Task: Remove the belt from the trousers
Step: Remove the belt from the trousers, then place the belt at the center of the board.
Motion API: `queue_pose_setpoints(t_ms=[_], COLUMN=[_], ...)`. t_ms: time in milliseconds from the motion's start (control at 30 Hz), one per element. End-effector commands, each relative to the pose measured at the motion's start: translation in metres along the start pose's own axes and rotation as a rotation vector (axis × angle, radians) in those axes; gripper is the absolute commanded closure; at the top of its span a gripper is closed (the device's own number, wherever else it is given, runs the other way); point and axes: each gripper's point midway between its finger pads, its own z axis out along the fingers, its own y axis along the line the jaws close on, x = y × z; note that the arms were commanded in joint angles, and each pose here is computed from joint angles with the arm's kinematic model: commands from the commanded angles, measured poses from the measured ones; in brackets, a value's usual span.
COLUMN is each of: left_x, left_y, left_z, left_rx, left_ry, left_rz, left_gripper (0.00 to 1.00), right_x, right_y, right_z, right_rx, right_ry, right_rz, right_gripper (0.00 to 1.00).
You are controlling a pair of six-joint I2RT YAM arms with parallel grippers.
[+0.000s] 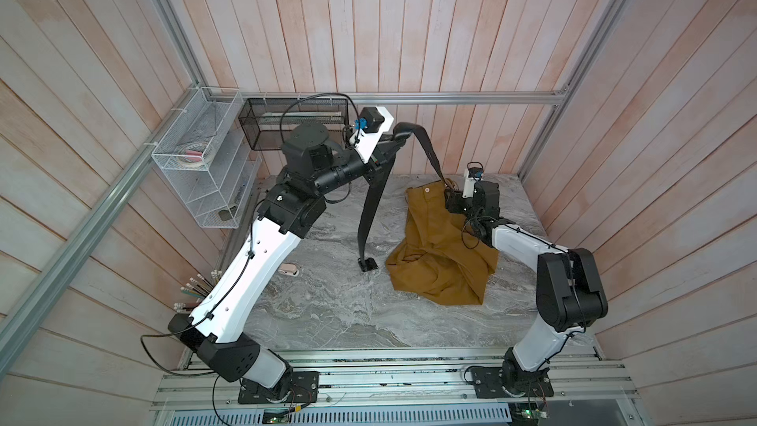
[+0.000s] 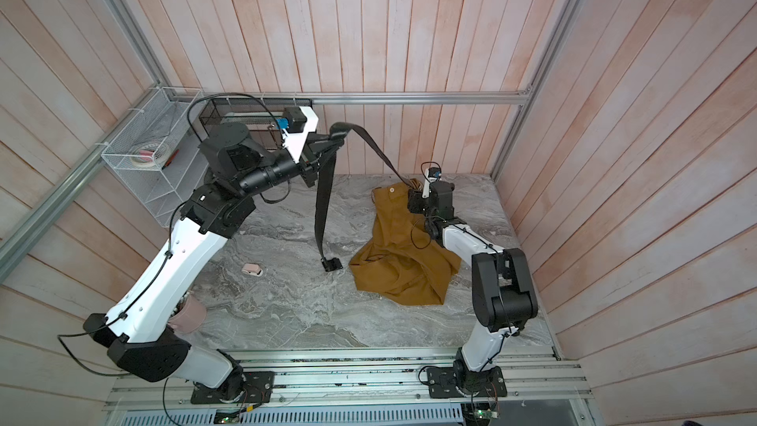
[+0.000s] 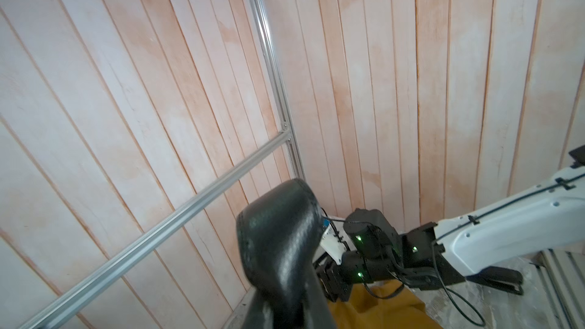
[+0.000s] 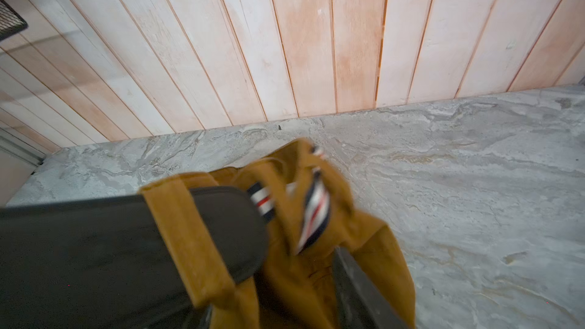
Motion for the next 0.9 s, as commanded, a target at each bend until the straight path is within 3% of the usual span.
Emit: queue_pose_setpoints(t_ms=[0, 167, 400, 500, 633, 867], left_x=[-0.022, 0.016, 0.067, 0.117, 0.208, 0.341], left_y=[0.028, 0.059, 0.072, 0.066, 0.037, 0.026], left_z=[-0.01, -0.015, -0.011, -0.005, -0.005, -0.04], left_rx=[-0.094, -0.169, -0.169, -0.134, -0.08, -0.235], left_ry=[-0.139, -0.126, -0.026, 0.06, 0.179, 0.414], left_rz=[0.02, -0.056, -0.124, -0.199, -0.355, -0.512], left_gripper=[1.0, 1.0, 1.0, 1.0, 1.0, 0.98], right_x=[0.038, 0.04, 0.031, 0.008, -0.031, -0.093], right_y=[-0.034, -0.034, -0.026, -0.013, 0.004, 0.023], right_z=[0.008, 0.02, 0.024, 0.012, -0.015, -0.074], right_rx=[0.117, 0.111, 0.061, 0.014, -0.042, -0.079], right_ry=[0.137, 0.17, 0.146, 0.07, -0.041, -0.229], right_rz=[0.026, 0.0, -0.003, -0.005, -0.037, -0.082], right_gripper=[0.43, 0.43, 0.43, 0.43, 0.43, 0.4])
